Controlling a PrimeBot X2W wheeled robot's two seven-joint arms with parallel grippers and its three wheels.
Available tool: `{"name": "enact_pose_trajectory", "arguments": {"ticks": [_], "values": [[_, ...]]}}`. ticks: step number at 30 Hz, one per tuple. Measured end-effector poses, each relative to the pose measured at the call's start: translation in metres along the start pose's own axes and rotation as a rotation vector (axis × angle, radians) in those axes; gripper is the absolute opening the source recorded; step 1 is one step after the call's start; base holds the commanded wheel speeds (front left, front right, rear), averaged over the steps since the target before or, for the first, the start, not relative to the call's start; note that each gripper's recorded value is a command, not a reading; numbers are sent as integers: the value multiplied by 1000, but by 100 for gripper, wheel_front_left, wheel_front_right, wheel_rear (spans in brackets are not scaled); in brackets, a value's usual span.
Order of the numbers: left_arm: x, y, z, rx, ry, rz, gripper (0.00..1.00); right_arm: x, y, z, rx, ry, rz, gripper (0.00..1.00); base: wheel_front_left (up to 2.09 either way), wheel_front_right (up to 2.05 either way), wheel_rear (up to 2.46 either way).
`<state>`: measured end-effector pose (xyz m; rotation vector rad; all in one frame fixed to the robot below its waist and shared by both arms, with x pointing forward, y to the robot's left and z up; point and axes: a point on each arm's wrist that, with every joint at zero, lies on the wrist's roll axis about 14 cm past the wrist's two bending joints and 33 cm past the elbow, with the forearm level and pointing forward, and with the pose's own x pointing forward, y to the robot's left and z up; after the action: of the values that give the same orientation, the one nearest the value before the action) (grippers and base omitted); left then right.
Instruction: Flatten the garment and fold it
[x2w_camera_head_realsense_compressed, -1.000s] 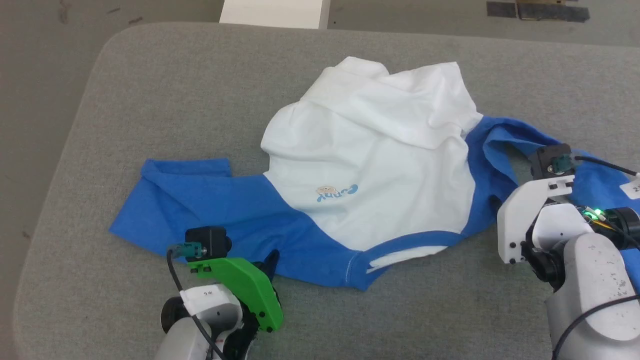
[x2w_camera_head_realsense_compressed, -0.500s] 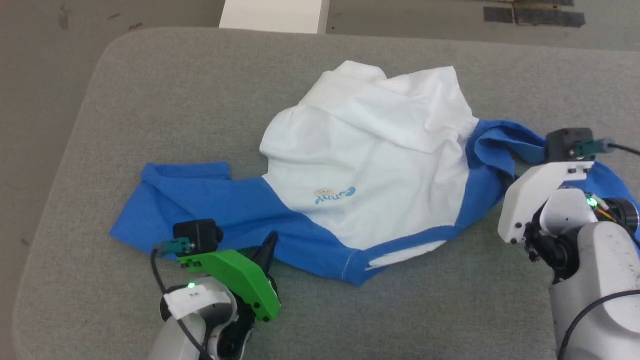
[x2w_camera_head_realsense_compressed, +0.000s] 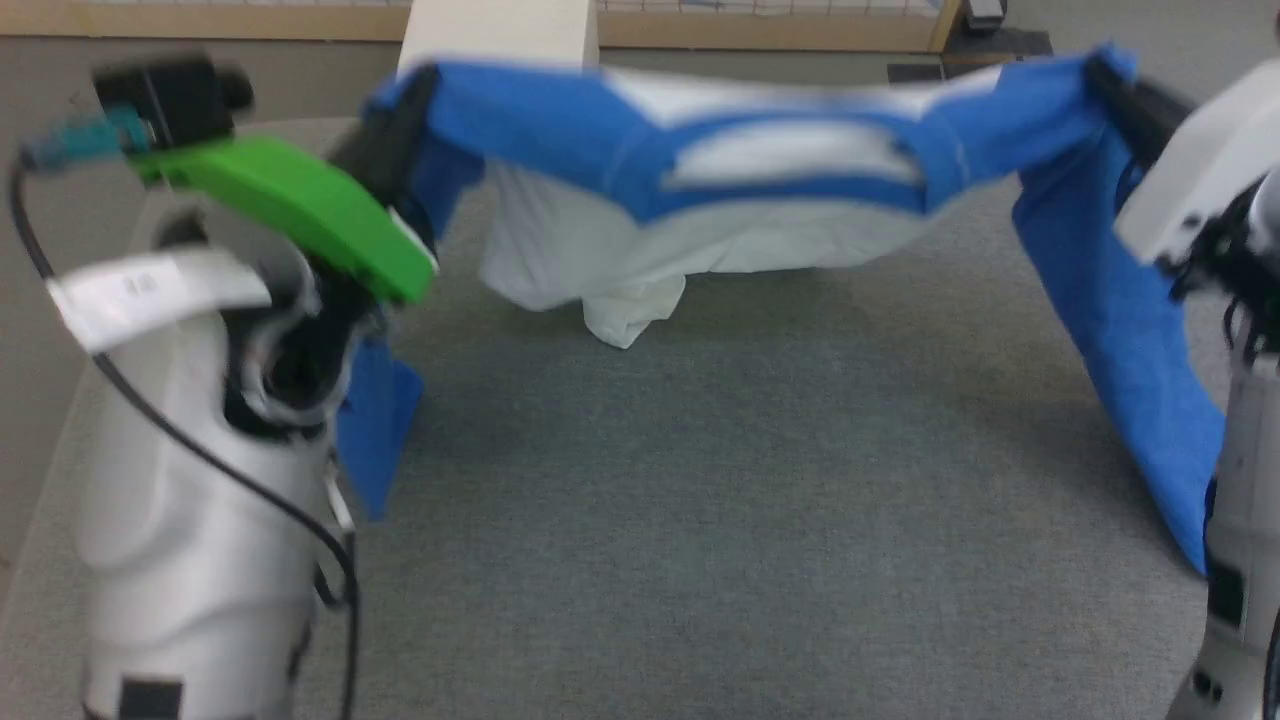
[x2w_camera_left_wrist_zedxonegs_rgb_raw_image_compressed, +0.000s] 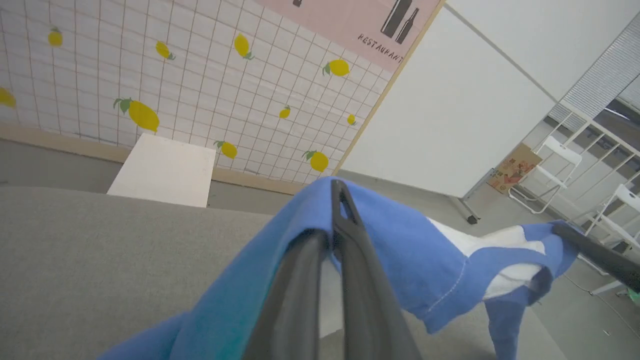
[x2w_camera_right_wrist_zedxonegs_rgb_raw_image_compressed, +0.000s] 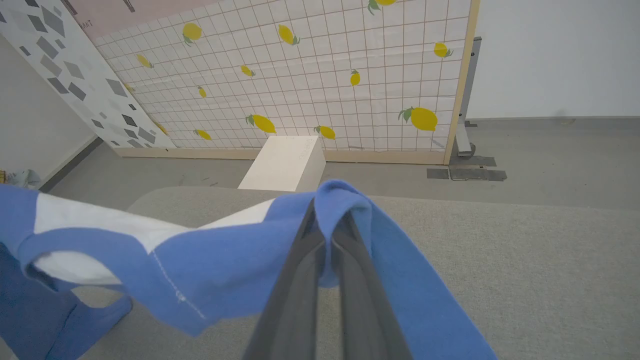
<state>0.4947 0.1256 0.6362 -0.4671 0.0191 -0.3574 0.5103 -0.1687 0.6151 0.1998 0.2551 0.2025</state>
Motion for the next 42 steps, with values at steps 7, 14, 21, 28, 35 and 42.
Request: {"name": "enact_pose_trajectory", "arguments": {"ticks": [7, 14, 21, 28, 35, 42], "values": [[64, 8, 64, 146, -67, 14, 0, 35, -3, 70, -37, -94, -46, 0, 0, 0, 0], [120, 17, 115, 270, -200, 46, 0, 66, -10, 145, -56, -311, -97, 0, 0, 0, 0], [157, 18, 145, 291, -377, 29, 0, 95, -21, 168, -78, -471, -121, 0, 0, 0, 0], [182, 51, 107, 233, -334, 59, 0, 130, -40, 132, -67, -428, -145, 0, 0, 0, 0], [178, 88, 65, 159, -260, 95, 0, 149, -37, 95, -61, -379, -120, 0, 0, 0, 0], [127, 114, -11, 65, -121, 154, 0, 119, -47, 14, 20, -288, -125, 0, 0, 0, 0]]}}
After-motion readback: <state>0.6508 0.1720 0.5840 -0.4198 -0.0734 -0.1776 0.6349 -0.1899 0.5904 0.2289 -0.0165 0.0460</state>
